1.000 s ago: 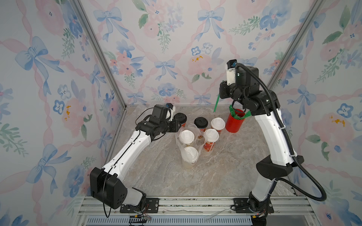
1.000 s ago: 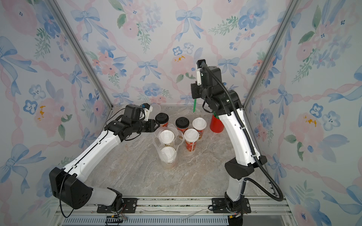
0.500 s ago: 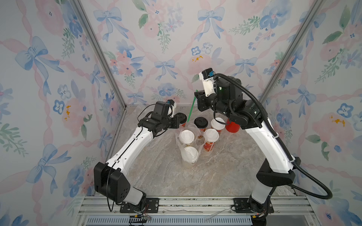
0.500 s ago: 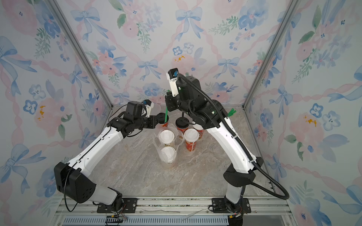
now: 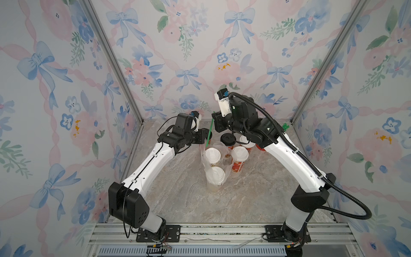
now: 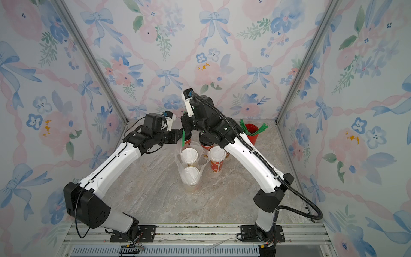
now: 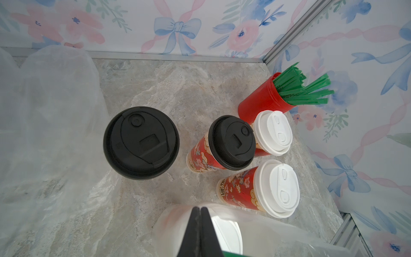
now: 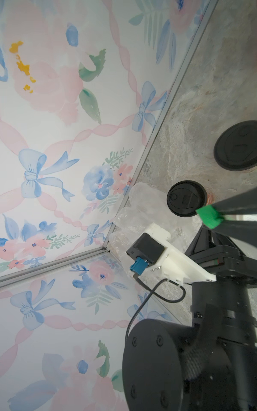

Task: Pack milk tea into plastic carrier bags
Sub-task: Place the straw in the plastic carrier bag, then pick up the straw from the container, then place the straw in the plastic carrier bag.

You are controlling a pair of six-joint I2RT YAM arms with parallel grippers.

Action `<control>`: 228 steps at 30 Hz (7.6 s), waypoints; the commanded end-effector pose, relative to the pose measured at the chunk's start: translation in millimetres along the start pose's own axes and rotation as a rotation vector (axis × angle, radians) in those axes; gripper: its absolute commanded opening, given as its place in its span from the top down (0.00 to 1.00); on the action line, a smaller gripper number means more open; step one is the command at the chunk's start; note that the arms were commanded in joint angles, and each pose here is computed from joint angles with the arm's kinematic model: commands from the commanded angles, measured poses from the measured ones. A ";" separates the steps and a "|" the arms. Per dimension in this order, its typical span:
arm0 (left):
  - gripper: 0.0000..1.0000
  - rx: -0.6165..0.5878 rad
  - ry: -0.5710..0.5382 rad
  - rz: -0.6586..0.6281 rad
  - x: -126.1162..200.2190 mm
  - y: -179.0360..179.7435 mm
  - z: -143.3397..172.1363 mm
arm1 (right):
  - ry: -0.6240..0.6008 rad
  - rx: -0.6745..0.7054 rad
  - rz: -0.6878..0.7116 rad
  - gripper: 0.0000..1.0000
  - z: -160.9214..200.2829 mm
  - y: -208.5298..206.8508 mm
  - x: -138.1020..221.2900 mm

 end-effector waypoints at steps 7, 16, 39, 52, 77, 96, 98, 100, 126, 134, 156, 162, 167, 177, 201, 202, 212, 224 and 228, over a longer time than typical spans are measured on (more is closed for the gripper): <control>1.00 0.013 -0.014 0.027 0.3 -2.4 -5.8 | -0.022 0.056 0.060 0.91 21.6 2.0 -40.3; 1.00 0.016 -0.007 0.026 -2.3 -1.6 -4.9 | 0.065 0.098 0.071 0.91 57.1 2.5 -63.6; 0.99 0.045 -0.002 -0.002 -5.1 2.8 -1.2 | 0.213 0.044 0.010 0.88 142.9 -6.3 -107.9; 0.78 0.057 -0.031 -0.014 8.7 2.1 0.8 | 0.148 -0.022 -0.039 0.60 107.3 -18.0 -75.2; 0.63 0.060 0.001 0.042 35.0 2.9 33.9 | 0.182 -0.327 0.319 0.54 92.2 -199.9 37.3; 0.63 0.065 -0.002 0.036 37.4 4.2 37.9 | 0.290 -0.571 0.499 0.61 192.7 -304.4 35.5; 0.63 0.066 -0.005 0.034 38.4 4.3 37.7 | 0.289 -0.574 0.494 0.62 194.8 -306.9 29.8; 0.63 0.069 -0.008 0.031 39.1 4.8 37.8 | 0.288 -0.577 0.495 0.64 196.6 -310.0 24.8; 0.63 0.076 -0.010 0.024 39.2 5.4 38.2 | 0.257 -0.480 0.578 0.90 160.7 -297.8 33.7; 0.63 0.073 -0.012 0.035 40.8 3.9 37.7 | 0.201 -0.436 0.644 0.92 124.8 -281.0 78.1; 0.47 0.063 0.060 0.045 58.2 -13.1 65.3 | 0.124 -0.179 0.294 0.93 26.8 -124.4 169.6; 0.43 0.081 0.122 0.069 64.6 -18.9 90.7 | 0.199 -0.080 0.053 0.93 19.3 -60.1 174.8; 0.43 0.103 0.174 0.120 70.3 -21.5 113.5 | 0.292 -0.040 -0.116 0.93 29.2 -16.5 171.9; 0.68 0.119 0.200 0.168 81.9 -26.9 134.3 | 0.447 0.003 -0.228 0.93 57.3 19.4 172.2; 0.95 0.121 0.204 0.212 90.2 -29.5 139.4 | 0.604 0.062 -0.273 0.92 88.8 46.8 134.6; 0.95 0.123 0.208 0.211 89.5 -29.0 140.1 | 0.602 0.062 -0.273 0.92 87.8 47.0 134.4; 0.67 0.133 0.206 0.234 95.2 -29.5 142.2 | 0.513 0.047 -0.295 0.93 68.1 43.8 149.5; 0.95 0.118 0.219 0.295 103.6 -32.9 145.8 | 0.538 0.061 -0.328 0.93 73.7 53.7 131.3; 0.97 0.117 0.220 0.289 102.0 -33.2 144.7 | 0.578 0.073 -0.350 0.93 81.0 57.8 124.6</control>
Point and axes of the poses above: each gripper's point midway between its finger pads, its own x axis back along the fingers, its own y axis along the line the jaws close on, z = x × y, the point moved 10 cm from there along x, back along the fingers, and after that the axes turned 4 degrees about x, right-handed, at the moved point
